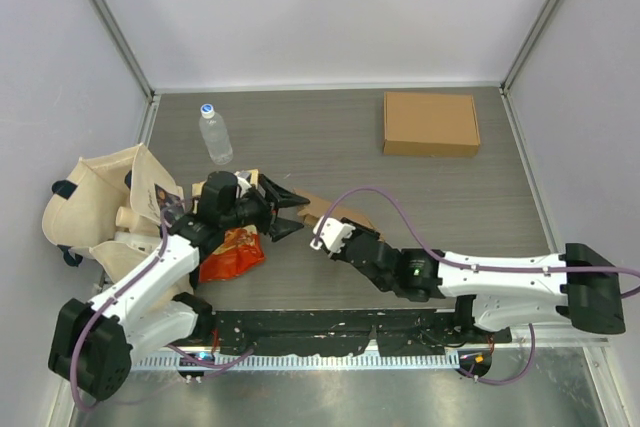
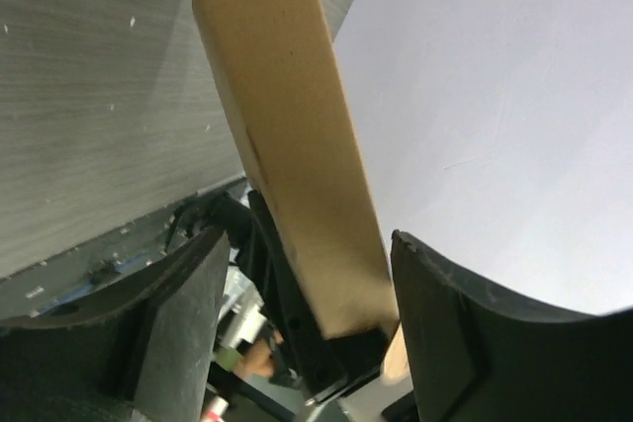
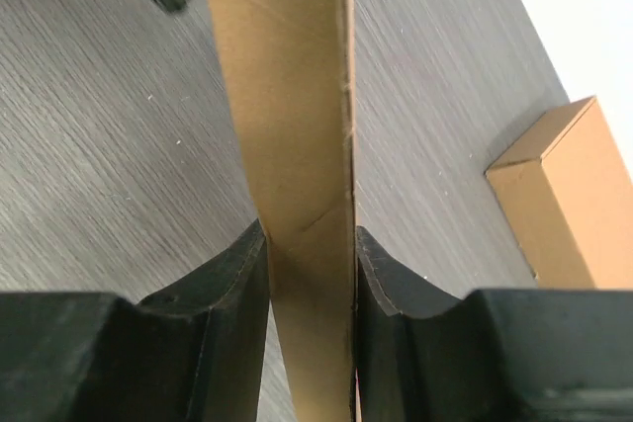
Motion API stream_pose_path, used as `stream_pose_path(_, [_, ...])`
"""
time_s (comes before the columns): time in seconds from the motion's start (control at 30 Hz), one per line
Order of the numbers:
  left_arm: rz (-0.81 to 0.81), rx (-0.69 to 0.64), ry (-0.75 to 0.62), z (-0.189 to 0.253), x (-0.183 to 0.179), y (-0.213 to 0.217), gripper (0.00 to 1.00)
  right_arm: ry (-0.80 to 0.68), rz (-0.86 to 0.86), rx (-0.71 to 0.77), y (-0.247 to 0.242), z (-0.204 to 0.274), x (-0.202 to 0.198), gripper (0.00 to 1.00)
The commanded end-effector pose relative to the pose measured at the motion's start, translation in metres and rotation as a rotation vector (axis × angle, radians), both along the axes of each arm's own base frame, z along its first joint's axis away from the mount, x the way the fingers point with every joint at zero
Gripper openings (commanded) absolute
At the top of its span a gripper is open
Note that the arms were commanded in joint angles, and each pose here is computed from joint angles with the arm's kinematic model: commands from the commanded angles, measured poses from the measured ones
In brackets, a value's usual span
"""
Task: Fold the paper box
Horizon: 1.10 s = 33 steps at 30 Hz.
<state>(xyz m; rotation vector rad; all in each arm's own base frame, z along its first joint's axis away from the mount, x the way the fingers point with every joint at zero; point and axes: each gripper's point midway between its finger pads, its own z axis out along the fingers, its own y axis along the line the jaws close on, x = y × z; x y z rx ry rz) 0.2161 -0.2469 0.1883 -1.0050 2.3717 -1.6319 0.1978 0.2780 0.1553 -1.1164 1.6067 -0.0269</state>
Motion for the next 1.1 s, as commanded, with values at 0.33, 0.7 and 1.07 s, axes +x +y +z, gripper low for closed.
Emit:
stream_pose_path(0.33, [0.068,0.489,-0.844,0.050,0.033,0.058,0.63,0.515,-0.092,0.004,-0.026,0.001,-0.022,0.27])
stream_pose_path(0.7, [-0.226,0.654,-1.105,0.028,0.033,0.011,0.55,0.839,-0.022,-0.170,-0.033,-0.034,-0.024,0.31])
stream_pose_path(1.07, [-0.344,0.620,-1.242,0.039,0.049,-0.021,0.57,0.859,-0.015,-0.134,-0.033,-0.035,-0.016,0.33])
